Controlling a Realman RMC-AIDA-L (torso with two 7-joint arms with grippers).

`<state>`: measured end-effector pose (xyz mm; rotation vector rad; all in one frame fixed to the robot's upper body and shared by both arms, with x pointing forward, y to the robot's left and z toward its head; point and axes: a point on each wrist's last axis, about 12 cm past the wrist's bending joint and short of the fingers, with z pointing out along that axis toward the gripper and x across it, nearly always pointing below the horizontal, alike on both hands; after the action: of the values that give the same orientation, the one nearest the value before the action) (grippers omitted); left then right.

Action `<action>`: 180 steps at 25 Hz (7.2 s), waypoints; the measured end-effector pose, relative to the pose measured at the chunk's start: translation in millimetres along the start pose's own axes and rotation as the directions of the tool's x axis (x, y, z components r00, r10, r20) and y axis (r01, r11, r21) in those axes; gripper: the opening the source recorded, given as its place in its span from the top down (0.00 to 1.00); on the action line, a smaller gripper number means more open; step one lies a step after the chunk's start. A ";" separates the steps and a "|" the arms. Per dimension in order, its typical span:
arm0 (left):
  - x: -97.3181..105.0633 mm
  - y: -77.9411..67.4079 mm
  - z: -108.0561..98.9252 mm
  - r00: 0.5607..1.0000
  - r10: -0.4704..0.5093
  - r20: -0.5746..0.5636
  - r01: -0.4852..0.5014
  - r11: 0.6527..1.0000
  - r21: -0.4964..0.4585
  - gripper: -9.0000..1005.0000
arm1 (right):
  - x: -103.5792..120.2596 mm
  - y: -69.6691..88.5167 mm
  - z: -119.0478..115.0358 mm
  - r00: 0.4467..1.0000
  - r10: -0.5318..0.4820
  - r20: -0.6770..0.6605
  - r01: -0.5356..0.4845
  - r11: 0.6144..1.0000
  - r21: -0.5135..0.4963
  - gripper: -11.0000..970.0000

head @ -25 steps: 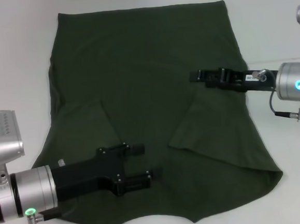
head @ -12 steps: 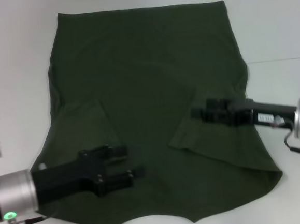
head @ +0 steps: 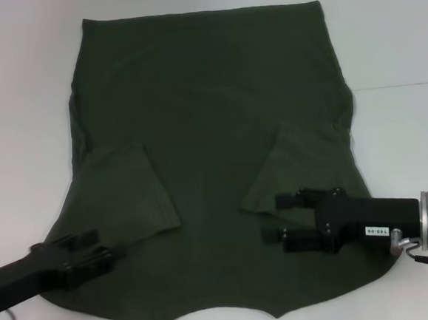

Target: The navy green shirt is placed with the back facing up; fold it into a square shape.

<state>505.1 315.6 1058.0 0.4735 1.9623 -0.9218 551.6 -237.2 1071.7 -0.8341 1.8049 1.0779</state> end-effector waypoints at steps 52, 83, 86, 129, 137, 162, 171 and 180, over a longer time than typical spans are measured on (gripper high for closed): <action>31.8 22.6 -41.2 0.988 -0.146 -0.045 0.129 0.956 -0.263 0.21 | -19.1 -4.0 8.2 1.000 -0.011 0.000 0.011 1.000 -0.017 0.11; 22.4 26.4 -37.9 0.989 -0.127 -0.073 0.104 0.959 -0.262 0.54 | -20.5 -5.0 9.1 1.000 -0.010 0.012 0.010 1.000 -0.006 0.11; 21.9 26.5 -37.4 0.989 -0.126 -0.073 0.103 0.960 -0.262 0.66 | -20.2 -4.9 8.8 1.000 -0.009 0.012 0.009 1.000 -0.006 0.11; 17.7 22.1 -29.3 0.986 -0.162 -0.045 0.149 0.964 -0.220 0.97 | 12.6 -28.0 -126.4 0.690 0.723 -0.025 -0.669 0.651 0.360 0.11; 17.2 22.3 -29.2 0.986 -0.162 -0.043 0.149 0.964 -0.221 0.97 | 18.1 -29.2 -121.4 0.685 0.729 -0.022 -0.667 0.639 0.382 0.11; 14.4 23.9 -29.9 0.988 -0.154 -0.022 0.145 0.963 -0.229 0.97 | 17.6 -35.5 -97.8 0.673 0.738 -0.050 -0.666 0.634 0.394 0.10; 14.4 24.2 -30.0 0.988 -0.153 -0.022 0.144 0.962 -0.231 0.96 | 18.3 -36.2 -96.5 0.662 0.748 -0.051 -0.671 0.621 0.405 0.18; 14.2 24.5 -30.0 0.988 -0.153 -0.019 0.145 0.962 -0.233 0.96 | 18.1 -36.9 -99.6 0.659 0.750 -0.055 -0.669 0.618 0.413 0.38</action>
<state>496.2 353.8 1045.5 0.2127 2.1304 -0.7674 542.9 -344.5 1069.3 0.0519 2.5394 1.0852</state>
